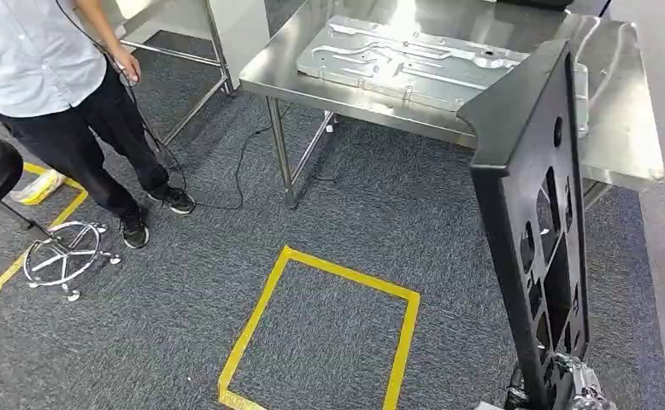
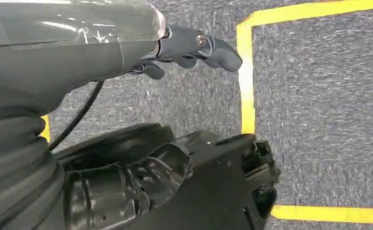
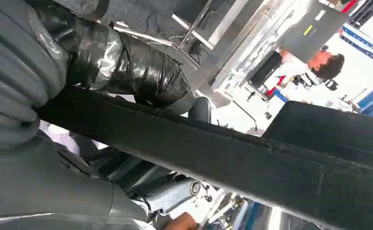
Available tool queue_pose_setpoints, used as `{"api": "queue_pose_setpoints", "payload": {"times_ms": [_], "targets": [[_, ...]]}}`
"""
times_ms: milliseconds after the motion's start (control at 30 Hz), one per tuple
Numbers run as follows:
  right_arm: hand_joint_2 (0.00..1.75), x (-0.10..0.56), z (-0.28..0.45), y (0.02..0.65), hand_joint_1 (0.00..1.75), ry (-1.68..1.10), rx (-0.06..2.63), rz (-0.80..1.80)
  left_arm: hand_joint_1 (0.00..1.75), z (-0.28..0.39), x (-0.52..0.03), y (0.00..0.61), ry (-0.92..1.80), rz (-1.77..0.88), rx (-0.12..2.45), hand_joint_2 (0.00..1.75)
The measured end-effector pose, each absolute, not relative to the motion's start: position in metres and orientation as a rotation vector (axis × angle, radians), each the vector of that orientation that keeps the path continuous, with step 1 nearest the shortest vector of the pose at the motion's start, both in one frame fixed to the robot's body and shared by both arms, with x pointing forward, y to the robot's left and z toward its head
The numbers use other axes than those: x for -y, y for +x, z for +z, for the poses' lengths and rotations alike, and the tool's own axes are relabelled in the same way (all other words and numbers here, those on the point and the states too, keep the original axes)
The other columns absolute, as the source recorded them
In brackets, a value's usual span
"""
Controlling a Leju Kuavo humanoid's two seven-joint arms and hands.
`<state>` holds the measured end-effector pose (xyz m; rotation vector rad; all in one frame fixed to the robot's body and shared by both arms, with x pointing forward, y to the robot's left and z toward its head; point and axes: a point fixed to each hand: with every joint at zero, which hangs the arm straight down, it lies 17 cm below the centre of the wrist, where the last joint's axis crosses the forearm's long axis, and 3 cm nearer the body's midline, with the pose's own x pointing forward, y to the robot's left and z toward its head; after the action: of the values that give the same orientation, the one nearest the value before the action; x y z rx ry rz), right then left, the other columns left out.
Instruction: Take the parts from the cabinet and place them on the table.
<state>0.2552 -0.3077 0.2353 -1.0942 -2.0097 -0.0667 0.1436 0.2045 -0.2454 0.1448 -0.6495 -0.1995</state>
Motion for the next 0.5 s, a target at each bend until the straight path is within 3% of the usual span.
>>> {"api": "queue_pose_setpoints", "payload": {"times_ms": [500], "targets": [[1.75,0.3066,0.2343,0.2556,1.75,-1.087,2.010,-0.065,0.00,-0.2454,-0.2042,0.1436,0.143,-0.199,0.650,1.75]]}}
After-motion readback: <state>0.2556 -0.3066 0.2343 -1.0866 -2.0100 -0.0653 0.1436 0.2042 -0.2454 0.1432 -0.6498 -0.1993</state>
